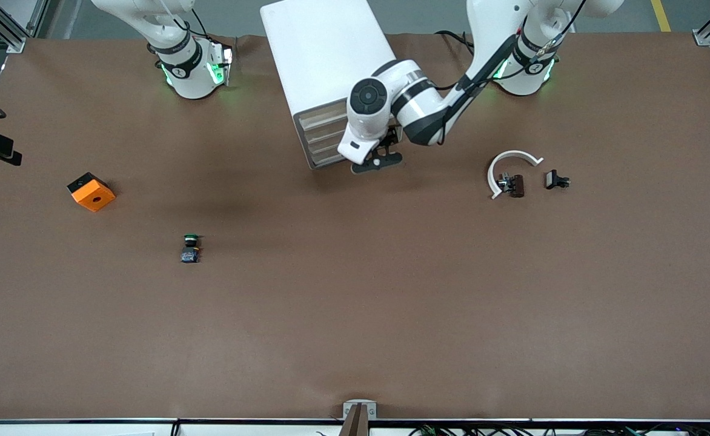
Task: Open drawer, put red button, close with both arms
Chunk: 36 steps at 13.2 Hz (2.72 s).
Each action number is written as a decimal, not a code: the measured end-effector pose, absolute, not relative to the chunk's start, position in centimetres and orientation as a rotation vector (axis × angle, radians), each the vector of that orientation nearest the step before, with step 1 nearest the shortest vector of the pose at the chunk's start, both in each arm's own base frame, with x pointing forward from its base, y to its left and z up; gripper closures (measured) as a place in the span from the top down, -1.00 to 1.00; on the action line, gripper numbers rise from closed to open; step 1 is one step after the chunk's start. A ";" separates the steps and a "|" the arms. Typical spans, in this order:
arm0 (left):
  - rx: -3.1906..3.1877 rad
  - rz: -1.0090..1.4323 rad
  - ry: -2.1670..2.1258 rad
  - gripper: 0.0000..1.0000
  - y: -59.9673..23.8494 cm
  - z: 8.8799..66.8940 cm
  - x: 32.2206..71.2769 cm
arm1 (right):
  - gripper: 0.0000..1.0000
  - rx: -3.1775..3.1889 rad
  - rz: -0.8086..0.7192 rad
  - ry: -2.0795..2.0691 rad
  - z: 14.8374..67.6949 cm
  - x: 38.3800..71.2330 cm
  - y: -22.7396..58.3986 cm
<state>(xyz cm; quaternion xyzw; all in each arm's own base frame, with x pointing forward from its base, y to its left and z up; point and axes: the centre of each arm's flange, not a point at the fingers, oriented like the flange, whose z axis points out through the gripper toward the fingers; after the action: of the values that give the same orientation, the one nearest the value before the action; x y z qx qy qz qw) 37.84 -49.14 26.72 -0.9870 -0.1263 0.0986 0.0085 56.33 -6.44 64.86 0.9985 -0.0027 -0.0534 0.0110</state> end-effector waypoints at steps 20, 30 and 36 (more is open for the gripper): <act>-2.883 -0.218 -0.682 1.00 -21.5 57.7 59.3 | 1.00 3.148 -0.011 -0.030 65.0 50.5 -5.3; -2.960 -0.036 -0.478 1.00 -7.7 63.9 57.7 | 1.00 3.151 -0.052 -0.013 65.3 50.0 -5.2; -3.089 0.082 -0.307 1.00 0.0 62.4 57.8 | 1.00 3.151 -0.045 -0.011 65.5 49.9 -5.1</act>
<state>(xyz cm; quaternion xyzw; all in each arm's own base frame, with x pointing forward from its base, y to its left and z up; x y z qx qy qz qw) 57.80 -0.03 62.37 -0.9946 -0.0990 0.0264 0.0183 49.90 -5.11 65.50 0.9999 -0.0035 -0.0144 -0.0050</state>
